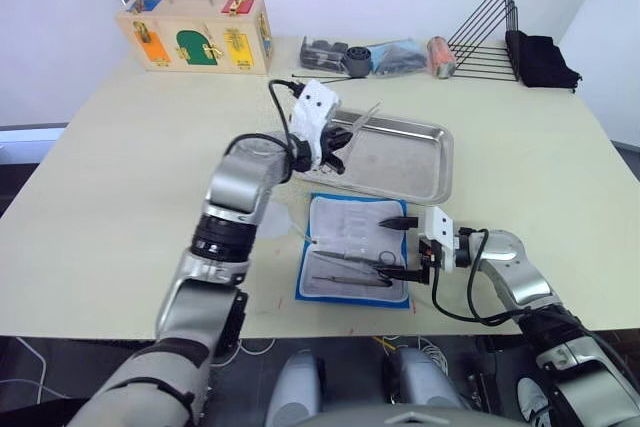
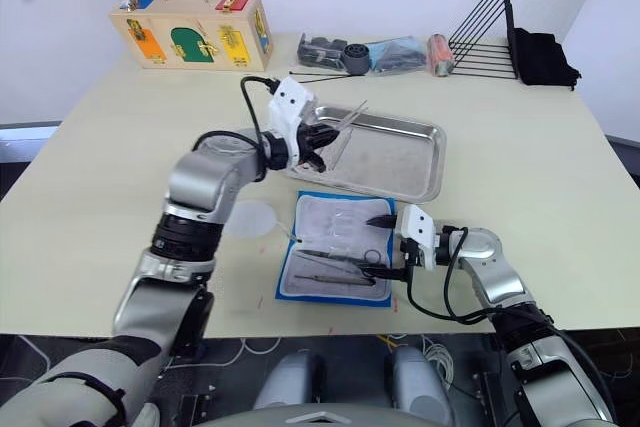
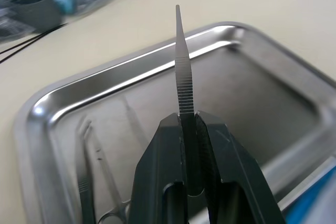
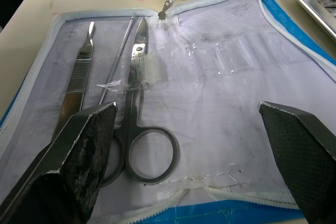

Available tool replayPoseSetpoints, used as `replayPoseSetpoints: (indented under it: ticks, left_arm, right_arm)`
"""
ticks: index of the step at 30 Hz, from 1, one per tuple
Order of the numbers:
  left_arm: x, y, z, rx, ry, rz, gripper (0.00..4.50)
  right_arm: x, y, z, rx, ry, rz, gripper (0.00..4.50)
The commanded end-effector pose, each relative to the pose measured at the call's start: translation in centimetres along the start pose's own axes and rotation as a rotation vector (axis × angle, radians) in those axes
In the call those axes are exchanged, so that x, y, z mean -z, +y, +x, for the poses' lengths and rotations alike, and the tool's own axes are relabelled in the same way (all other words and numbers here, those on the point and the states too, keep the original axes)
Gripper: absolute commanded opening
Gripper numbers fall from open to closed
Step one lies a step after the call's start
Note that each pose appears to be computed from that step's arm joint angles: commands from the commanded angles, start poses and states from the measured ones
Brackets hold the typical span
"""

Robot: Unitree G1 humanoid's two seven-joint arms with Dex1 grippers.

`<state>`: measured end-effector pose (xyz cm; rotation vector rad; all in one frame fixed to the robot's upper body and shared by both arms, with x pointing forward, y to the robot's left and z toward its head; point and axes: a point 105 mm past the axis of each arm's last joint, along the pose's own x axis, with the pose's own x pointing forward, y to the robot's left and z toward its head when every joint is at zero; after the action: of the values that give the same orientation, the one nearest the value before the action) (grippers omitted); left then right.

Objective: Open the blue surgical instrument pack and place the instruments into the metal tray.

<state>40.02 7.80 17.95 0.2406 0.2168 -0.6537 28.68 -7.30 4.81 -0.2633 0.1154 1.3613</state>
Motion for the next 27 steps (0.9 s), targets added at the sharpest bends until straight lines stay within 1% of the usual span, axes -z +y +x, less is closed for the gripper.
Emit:
replayPoseSetpoints:
  ticks: [1, 2, 7, 9, 12, 16, 19, 23, 27]
  left_arm:
    - [-0.7, 0.4, 0.8, -0.123, -0.011, -0.008, 0.03]
    - [-0.3, 0.1, 1.3, -0.142, 0.007, -0.043, 0.03]
    - [0.0, 0.3, 3.5, -0.287, 0.011, -0.133, 0.03]
    - [0.2, 0.0, 4.1, -0.297, 0.016, -0.15, 0.03]
    - [1.3, -0.5, 4.7, -0.316, 0.05, -0.223, 0.03]
    - [2.6, -0.6, 5.1, -0.345, 0.084, -0.264, 0.03]
    - [3.4, -1.0, 5.3, -0.337, 0.108, -0.305, 0.03]
    - [4.1, -1.6, 5.5, -0.323, 0.128, -0.322, 0.03]
    - [4.7, -1.5, 5.5, -0.337, 0.146, -0.321, 0.03]
  right_arm:
    - [6.0, 2.5, -0.4, -0.03, 0.204, 0.163, 4.5]
    - [5.9, 2.5, -0.4, -0.028, 0.202, 0.164, 4.5]
    - [5.9, 2.5, -0.3, -0.028, 0.199, 0.165, 4.5]
    - [5.9, 2.5, -0.3, -0.028, 0.2, 0.164, 4.5]
    - [5.9, 2.3, -0.5, -0.025, 0.201, 0.161, 4.5]
    - [5.9, 2.4, -0.5, -0.024, 0.203, 0.16, 4.5]
    - [5.9, 2.5, -0.5, -0.024, 0.203, 0.161, 4.5]
    - [5.9, 2.6, -0.5, -0.023, 0.201, 0.162, 4.5]
    - [5.9, 2.5, -0.5, -0.019, 0.2, 0.162, 4.5]
